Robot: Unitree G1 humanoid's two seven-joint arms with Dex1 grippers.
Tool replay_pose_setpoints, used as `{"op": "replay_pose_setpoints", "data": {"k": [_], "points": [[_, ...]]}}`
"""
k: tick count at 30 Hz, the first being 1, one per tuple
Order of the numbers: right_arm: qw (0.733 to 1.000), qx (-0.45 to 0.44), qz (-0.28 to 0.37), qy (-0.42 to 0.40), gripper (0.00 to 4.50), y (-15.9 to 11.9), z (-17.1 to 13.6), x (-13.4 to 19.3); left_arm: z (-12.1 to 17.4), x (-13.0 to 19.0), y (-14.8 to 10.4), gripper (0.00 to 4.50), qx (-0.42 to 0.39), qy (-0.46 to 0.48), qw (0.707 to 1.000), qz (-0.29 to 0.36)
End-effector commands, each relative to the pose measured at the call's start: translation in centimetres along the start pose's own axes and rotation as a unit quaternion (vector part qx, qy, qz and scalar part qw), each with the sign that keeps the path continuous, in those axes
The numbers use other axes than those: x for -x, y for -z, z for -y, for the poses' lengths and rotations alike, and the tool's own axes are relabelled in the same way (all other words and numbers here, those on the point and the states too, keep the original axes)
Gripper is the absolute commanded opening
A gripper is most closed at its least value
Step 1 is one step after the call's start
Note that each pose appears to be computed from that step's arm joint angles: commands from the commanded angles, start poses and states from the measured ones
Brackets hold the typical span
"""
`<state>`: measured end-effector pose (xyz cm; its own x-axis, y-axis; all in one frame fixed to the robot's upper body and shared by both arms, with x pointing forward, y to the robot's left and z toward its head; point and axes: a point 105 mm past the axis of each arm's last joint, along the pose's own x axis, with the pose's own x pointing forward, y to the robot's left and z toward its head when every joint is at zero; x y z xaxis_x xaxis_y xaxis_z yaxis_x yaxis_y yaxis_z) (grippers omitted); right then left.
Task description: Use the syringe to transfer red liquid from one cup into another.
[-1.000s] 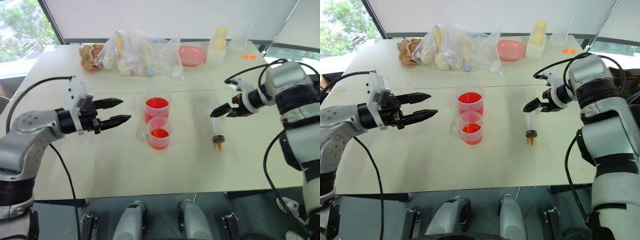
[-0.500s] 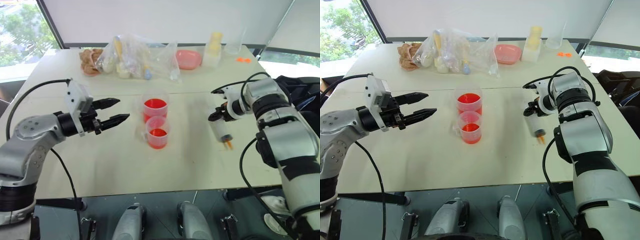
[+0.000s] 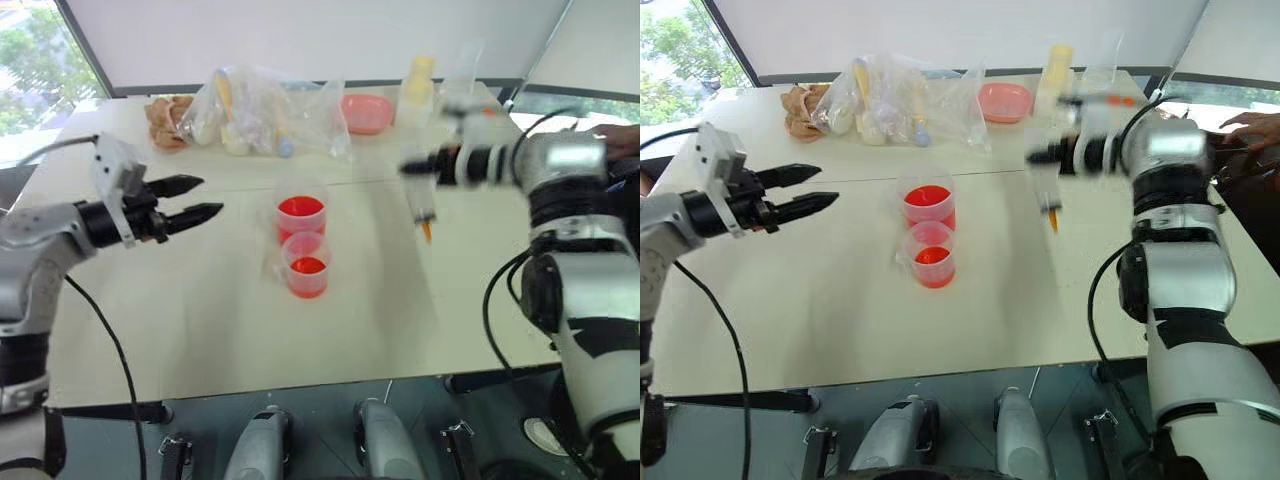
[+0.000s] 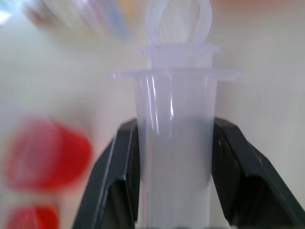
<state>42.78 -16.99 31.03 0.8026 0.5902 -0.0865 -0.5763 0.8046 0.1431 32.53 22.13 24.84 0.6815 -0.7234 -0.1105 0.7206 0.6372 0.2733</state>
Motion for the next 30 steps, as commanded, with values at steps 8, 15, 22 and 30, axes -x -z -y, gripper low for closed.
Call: {"op": "replay_pose_setpoints", "data": {"k": [8, 15, 22, 30], "points": [[0.945, 0.089, 0.251, -0.191, 1.46, -3.3, -14.6, 0.6, -2.6, -2.3, -8.3, 3.09, -0.002, 0.019, 0.99, 0.138], [0.943, 0.06, 0.252, -0.211, 1.46, -0.4, -16.0, -1.9, -2.1, -2.1, -11.6, 3.09, -0.054, 0.046, 0.987, 0.144], [0.945, 0.073, 0.234, -0.218, 1.46, 2.1, -16.1, -4.6, -1.3, -3.3, -14.4, 3.09, -0.115, 0.063, 0.977, 0.166], [0.95, 0.085, 0.222, -0.204, 1.46, 3.7, -15.2, -6.2, -2.0, -5.9, -15.1, 3.09, -0.157, 0.044, 0.97, 0.181]]}}
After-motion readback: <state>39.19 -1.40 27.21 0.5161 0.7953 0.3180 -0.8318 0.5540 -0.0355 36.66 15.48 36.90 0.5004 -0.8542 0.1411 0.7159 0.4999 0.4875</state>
